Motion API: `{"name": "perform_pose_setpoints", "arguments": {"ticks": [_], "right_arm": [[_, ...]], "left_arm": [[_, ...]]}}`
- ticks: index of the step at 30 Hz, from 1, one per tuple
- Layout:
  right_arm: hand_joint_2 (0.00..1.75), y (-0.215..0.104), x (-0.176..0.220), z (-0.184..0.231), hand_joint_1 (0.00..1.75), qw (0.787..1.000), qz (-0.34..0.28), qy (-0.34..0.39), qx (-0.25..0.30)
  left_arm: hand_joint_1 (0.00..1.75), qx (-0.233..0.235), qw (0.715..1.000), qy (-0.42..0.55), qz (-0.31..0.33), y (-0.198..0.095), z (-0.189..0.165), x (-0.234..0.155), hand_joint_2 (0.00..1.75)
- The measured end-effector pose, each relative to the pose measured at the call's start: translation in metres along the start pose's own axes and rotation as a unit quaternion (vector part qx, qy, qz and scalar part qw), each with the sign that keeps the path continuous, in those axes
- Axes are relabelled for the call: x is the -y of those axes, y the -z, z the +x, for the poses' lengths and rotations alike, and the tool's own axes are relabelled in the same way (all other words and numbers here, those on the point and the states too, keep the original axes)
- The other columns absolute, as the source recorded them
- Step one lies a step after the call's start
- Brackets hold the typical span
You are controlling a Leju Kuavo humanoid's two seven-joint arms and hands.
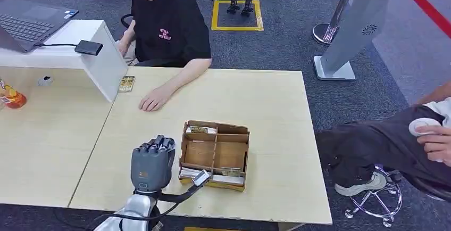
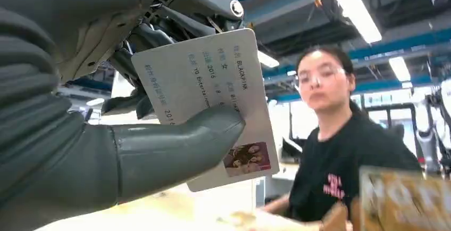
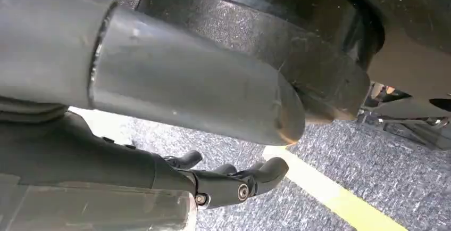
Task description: Pass the card to the sensor for recognition and then transmit it.
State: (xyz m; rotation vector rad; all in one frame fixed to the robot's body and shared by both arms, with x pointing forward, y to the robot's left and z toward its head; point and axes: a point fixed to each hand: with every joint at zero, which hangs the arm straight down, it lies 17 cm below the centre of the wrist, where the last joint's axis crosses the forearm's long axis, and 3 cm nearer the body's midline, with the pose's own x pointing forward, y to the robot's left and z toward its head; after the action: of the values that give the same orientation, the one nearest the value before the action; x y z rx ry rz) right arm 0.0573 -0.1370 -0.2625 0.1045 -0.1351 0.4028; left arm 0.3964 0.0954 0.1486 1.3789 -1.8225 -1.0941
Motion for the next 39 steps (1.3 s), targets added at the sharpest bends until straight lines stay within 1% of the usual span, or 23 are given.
{"name": "perform_pose_setpoints", "arguments": {"ticks": [3,6,10,13,17,27,39], "right_arm": [[0.0,0.0,0.0,0.001,0.0,1.0,0.001,-0.006,0.002],[0.0,0.0,0.0,0.001,0.0,1.0,0.004,-0.012,0.006],[0.0,0.0,0.002,0.001,0.0,1.0,0.005,-0.017,0.008],[0.0,0.0,0.002,0.0,0.0,1.0,0.006,-0.021,0.008],[0.0,0.001,0.003,-0.001,0.0,1.0,0.006,-0.023,0.007],[0.0,0.001,0.004,-0.004,0.0,1.0,0.009,-0.026,0.005],[0.0,0.001,0.005,-0.005,0.0,1.0,0.01,-0.029,0.006]], "left_arm": [[1.75,0.007,1.0,0.011,0.006,0.008,-0.004,-0.004,1.75],[1.75,0.024,0.999,0.02,0.008,0.011,0.001,-0.005,1.75],[1.75,0.054,0.998,0.025,0.003,0.008,0.014,-0.001,1.75],[1.75,0.074,0.997,0.033,-0.01,0.001,0.021,0.008,1.75],[1.75,0.088,0.995,0.047,-0.031,-0.009,0.022,0.024,1.75],[1.75,0.085,0.991,0.083,-0.064,-0.021,0.001,0.049,1.75],[1.75,0.061,0.986,0.133,-0.079,-0.023,-0.054,0.059,1.75]]}}
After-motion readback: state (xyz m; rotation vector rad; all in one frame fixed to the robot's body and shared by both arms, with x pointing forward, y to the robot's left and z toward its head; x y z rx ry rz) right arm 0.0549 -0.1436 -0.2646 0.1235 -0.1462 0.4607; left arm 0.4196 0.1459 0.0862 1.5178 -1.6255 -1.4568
